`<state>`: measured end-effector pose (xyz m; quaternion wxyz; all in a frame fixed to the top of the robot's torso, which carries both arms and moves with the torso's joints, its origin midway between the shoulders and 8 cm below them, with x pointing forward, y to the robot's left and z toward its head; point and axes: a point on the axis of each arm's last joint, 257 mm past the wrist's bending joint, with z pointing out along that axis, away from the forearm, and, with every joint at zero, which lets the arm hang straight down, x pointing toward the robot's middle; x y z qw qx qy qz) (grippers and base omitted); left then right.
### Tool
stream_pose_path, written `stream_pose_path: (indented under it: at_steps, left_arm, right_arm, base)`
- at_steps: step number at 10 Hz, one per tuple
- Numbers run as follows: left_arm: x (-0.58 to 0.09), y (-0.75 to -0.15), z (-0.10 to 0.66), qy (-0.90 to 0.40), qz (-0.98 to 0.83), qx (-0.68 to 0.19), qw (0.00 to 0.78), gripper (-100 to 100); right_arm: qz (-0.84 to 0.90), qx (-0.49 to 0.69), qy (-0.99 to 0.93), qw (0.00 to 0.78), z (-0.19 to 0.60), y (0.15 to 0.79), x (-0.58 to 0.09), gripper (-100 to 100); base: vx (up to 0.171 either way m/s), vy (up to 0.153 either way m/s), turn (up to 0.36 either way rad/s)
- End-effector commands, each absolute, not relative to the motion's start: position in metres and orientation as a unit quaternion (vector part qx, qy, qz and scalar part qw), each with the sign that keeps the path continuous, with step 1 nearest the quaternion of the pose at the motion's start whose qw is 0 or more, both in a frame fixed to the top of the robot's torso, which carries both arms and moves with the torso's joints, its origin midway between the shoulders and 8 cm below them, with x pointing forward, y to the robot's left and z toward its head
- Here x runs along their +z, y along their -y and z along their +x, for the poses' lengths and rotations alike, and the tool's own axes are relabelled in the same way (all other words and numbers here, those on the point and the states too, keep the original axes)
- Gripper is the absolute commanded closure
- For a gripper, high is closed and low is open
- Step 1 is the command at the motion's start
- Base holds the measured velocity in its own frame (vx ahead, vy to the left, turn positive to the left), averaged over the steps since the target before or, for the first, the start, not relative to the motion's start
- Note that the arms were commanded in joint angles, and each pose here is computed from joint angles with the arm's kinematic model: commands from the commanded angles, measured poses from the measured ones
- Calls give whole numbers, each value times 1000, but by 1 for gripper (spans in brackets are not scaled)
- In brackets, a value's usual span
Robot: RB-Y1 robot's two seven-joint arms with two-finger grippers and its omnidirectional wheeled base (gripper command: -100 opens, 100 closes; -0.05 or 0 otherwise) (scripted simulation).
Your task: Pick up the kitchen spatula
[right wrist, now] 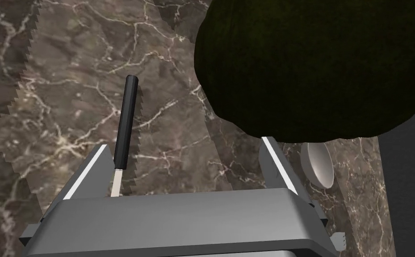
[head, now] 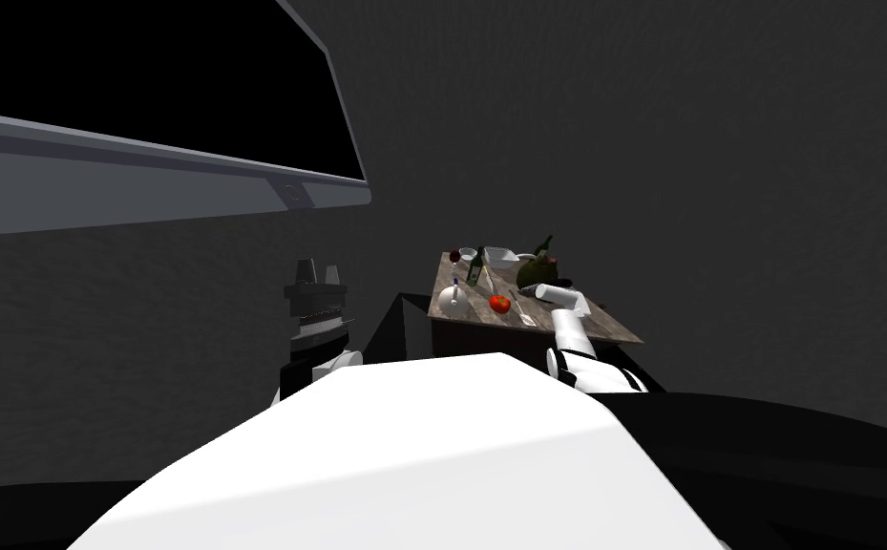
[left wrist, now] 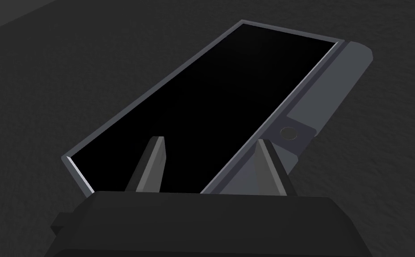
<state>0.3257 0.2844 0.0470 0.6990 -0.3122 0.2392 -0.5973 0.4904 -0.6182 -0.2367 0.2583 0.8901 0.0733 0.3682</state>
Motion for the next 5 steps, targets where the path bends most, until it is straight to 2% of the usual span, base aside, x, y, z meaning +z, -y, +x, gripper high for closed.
stream_pose_path:
  at_steps: [1, 5]
  left_arm:
    - [47, -284, 326, -239, -312, -597, 699, 0]
    - [47, -284, 326, -239, -312, -597, 699, 0]
  right_arm:
    - [906, 351, -50, 229, 484, 620, -250, -100]
    - [933, 315, -11, 173, 472, 615, -269, -100]
  base:
    - [9, 7, 23]
    - [12, 5, 13]
